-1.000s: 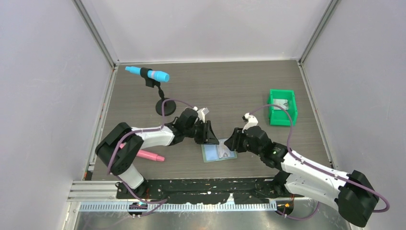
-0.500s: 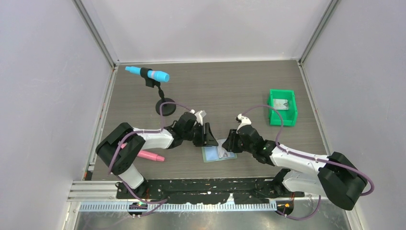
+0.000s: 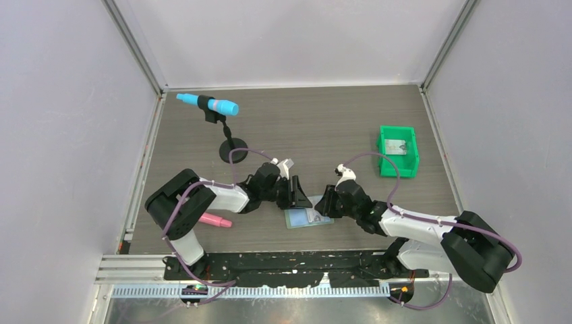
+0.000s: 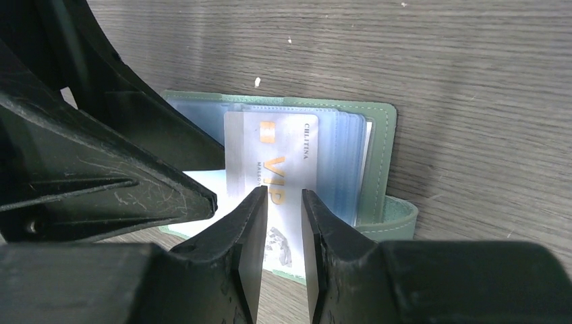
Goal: Take the credit cards out of the card holder
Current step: Remove the credit card from the card holder.
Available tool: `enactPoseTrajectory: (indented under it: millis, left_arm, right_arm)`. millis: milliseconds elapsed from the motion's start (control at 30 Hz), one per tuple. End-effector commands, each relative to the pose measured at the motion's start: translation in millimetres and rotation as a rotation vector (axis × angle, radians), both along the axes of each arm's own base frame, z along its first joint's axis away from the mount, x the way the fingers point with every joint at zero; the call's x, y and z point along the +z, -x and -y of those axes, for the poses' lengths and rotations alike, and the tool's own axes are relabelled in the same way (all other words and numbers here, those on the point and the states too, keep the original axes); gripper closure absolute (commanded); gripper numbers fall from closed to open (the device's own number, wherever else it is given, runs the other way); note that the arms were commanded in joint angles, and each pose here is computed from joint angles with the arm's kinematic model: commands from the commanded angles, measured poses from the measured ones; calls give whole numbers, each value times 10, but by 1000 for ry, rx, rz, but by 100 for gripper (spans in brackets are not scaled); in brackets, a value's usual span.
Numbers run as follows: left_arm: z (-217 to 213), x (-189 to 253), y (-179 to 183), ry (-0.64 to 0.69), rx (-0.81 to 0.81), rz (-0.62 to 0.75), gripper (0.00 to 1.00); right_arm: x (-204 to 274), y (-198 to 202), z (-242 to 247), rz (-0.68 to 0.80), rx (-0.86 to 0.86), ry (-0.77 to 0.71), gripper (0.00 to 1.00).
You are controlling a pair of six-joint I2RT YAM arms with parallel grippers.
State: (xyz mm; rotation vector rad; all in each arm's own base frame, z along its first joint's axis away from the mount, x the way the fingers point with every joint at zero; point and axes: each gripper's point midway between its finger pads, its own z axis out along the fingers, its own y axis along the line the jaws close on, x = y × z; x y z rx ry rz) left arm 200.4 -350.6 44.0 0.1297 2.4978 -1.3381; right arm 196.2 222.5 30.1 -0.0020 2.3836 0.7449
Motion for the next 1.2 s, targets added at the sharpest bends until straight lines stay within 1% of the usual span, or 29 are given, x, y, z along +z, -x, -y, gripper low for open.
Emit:
enactPoseTrajectory:
  millis: [0, 200, 367, 533, 933, 1167]
  left_arm:
    - [51, 45, -32, 29, 7, 37, 54]
    - [83, 46, 1, 38, 10, 40, 57]
    - [128, 71, 17, 69, 18, 29, 69]
    - [119, 131, 13, 84, 38, 24, 76]
    - [145, 203, 12, 124, 56, 5, 99]
    - [118, 177, 16, 118, 67, -5, 100]
  right_arm:
    - [-75, -14, 69, -2, -43, 2, 68]
    - [-104, 1, 88, -6, -53, -2, 68]
    - [-108, 8, 85, -8, -52, -6, 69]
    - [-94, 13, 84, -5, -51, -13, 69]
    - [-89, 15, 80, -3, -50, -17, 69]
    - [-93, 6, 85, -1, -53, -12, 69]
